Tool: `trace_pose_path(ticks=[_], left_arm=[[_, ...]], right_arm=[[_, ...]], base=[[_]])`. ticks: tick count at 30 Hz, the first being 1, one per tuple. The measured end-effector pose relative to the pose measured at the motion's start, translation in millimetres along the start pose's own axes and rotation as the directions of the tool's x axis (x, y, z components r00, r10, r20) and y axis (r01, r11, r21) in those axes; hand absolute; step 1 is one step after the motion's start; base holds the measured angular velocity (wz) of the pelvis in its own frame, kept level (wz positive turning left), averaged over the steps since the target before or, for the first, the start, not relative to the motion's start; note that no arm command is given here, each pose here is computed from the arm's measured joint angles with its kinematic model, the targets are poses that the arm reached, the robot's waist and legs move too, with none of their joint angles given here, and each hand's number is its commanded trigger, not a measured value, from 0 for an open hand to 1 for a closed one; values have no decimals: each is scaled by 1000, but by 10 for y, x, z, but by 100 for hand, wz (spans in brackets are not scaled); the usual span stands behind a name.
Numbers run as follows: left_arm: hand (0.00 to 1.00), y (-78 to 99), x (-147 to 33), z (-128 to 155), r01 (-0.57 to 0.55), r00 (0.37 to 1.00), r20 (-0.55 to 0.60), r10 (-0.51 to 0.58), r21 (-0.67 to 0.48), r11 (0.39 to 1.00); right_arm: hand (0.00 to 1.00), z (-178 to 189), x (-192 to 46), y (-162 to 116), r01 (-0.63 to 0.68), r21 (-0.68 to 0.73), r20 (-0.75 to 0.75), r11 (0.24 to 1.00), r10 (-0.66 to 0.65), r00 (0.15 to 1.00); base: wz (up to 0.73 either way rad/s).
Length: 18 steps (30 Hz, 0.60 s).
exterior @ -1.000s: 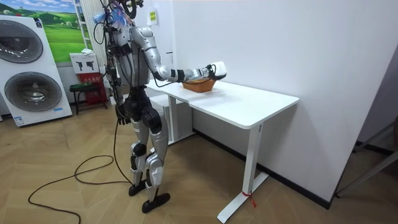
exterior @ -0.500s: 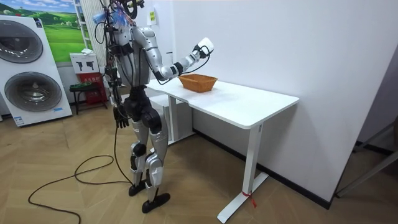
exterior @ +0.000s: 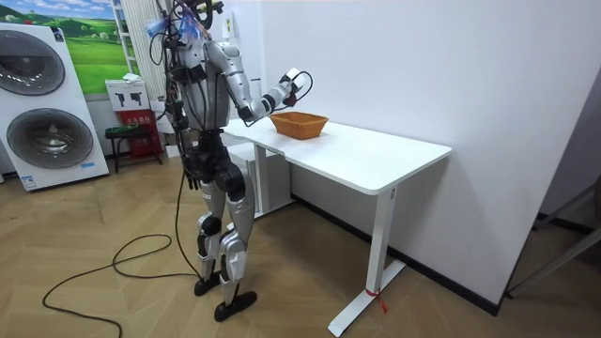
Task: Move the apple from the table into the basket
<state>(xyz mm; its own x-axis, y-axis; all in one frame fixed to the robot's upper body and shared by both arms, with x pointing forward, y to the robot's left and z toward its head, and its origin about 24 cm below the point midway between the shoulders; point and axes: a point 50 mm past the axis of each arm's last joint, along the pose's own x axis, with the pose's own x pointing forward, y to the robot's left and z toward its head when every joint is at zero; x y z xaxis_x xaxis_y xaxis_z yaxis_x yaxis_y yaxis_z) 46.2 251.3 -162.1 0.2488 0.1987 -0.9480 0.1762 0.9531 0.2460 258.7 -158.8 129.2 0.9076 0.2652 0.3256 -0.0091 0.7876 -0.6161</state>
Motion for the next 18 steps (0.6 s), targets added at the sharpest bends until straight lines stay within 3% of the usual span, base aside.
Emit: trace_pose_path(ticks=[18], left_arm=[[0,-42,6,-6,14,1000,-12,-14,31,999]], right_arm=[[0,-1,1,12,-30,10,-1,999,30,1000]], base=[[0]])
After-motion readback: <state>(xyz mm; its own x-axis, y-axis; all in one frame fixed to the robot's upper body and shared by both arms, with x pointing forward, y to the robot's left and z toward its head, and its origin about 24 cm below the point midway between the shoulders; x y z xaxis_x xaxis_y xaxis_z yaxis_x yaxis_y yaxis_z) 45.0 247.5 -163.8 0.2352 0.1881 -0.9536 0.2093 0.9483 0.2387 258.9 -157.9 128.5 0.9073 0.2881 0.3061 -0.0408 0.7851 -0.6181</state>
